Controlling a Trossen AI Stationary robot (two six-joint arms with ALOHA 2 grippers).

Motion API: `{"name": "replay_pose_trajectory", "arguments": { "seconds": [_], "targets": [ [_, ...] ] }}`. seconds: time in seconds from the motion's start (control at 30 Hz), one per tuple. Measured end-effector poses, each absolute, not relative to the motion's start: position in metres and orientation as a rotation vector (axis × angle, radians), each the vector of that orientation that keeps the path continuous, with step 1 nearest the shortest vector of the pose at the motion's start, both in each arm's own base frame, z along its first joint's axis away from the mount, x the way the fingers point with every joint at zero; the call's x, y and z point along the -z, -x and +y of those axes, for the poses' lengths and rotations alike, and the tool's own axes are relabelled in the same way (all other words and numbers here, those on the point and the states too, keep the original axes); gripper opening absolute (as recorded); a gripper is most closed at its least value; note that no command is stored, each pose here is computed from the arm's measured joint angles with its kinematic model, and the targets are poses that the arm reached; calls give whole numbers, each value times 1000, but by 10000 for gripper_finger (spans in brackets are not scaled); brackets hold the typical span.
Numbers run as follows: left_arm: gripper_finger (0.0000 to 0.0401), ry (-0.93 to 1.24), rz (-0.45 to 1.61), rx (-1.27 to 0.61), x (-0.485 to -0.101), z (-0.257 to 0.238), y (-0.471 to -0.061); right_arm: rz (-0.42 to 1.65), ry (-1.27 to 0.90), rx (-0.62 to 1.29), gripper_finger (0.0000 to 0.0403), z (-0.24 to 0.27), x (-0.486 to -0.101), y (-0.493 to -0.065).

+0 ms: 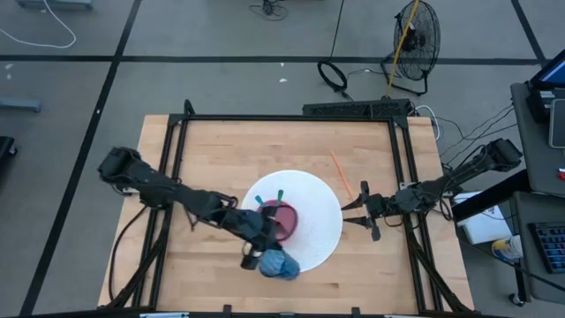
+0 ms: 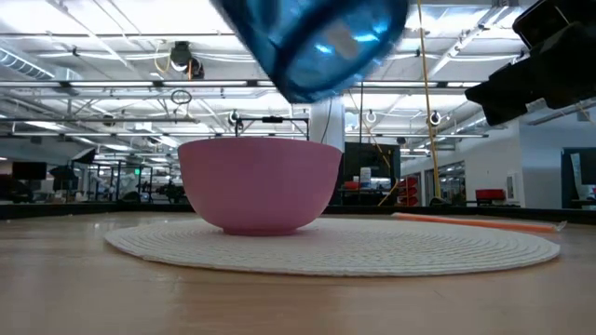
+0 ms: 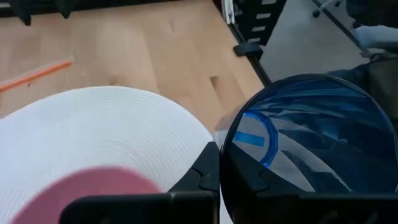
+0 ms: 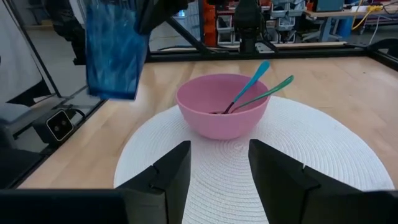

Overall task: Pick & Place Utensil
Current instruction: Put the blue cup on the white mat to the right of the pink bowl

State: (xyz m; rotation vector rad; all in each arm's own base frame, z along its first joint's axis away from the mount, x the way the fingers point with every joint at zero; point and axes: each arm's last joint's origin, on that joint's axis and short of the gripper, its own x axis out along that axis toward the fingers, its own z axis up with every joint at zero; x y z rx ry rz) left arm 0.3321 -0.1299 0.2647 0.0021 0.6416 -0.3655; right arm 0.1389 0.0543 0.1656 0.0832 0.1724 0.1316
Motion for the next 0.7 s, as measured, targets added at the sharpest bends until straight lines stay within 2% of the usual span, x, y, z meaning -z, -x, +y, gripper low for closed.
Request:
{"name": "replay_pose_trajectory", "arguments": {
  "seconds": [0.33, 0.5, 0.7],
  "targets": [
    [6, -10, 701, 356, -254, -146, -386, 184, -105, -175, 155, 56, -165, -139],
    [20, -27, 772, 350, -249, -151, -392, 188, -117, -196, 155, 56, -165, -138],
    [8, -56, 854, 339, -244, -156, -383, 188, -116, -206, 155, 57, -165, -138]
  ]
}}
